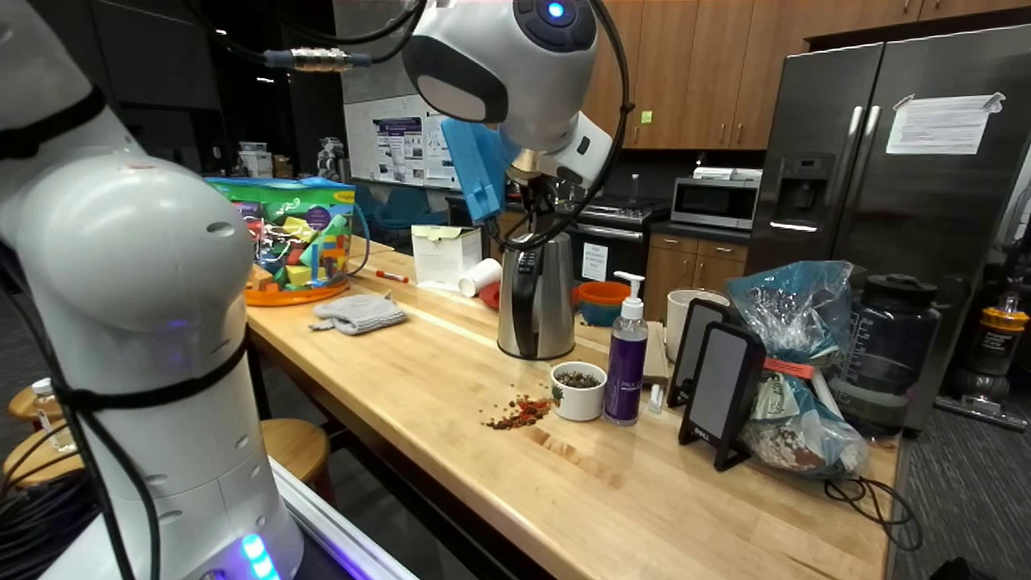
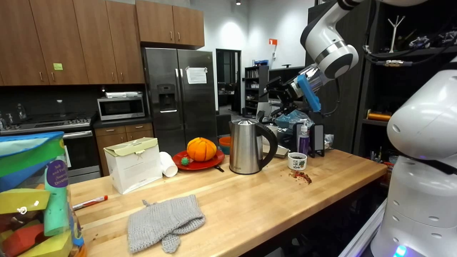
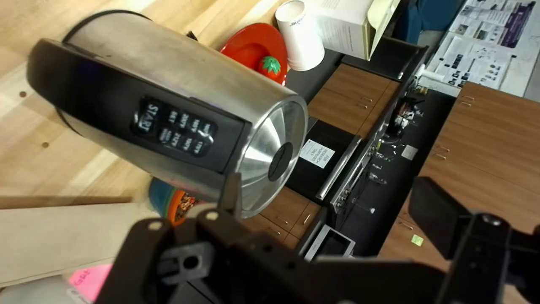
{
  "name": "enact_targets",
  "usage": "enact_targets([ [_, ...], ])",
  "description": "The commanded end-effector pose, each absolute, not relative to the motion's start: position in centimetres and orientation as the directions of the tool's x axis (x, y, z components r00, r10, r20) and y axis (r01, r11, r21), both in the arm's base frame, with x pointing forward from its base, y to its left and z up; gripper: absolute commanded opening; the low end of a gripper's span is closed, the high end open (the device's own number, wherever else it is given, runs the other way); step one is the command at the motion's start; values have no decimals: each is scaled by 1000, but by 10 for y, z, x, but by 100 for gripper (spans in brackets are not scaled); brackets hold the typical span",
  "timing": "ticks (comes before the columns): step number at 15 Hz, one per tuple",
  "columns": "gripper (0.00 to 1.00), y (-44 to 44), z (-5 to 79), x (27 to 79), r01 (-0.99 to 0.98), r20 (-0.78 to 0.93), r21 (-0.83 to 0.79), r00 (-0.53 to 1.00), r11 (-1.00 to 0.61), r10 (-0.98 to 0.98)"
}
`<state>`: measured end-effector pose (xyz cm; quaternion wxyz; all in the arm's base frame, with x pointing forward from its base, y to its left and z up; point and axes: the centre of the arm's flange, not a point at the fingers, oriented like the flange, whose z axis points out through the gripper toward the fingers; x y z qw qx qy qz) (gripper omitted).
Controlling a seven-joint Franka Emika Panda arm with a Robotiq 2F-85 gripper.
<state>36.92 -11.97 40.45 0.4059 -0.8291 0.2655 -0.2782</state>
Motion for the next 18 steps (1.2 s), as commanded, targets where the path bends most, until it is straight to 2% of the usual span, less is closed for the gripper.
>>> enact_targets([
  [1,100,-126,412,356,-274,221,-795,700,-541,-679],
  [8,100,-119,420,349,-373,154,-743,713,-556,-684],
  [18,100,-102,378,353,-425,-11,-751,773,-505,-634],
])
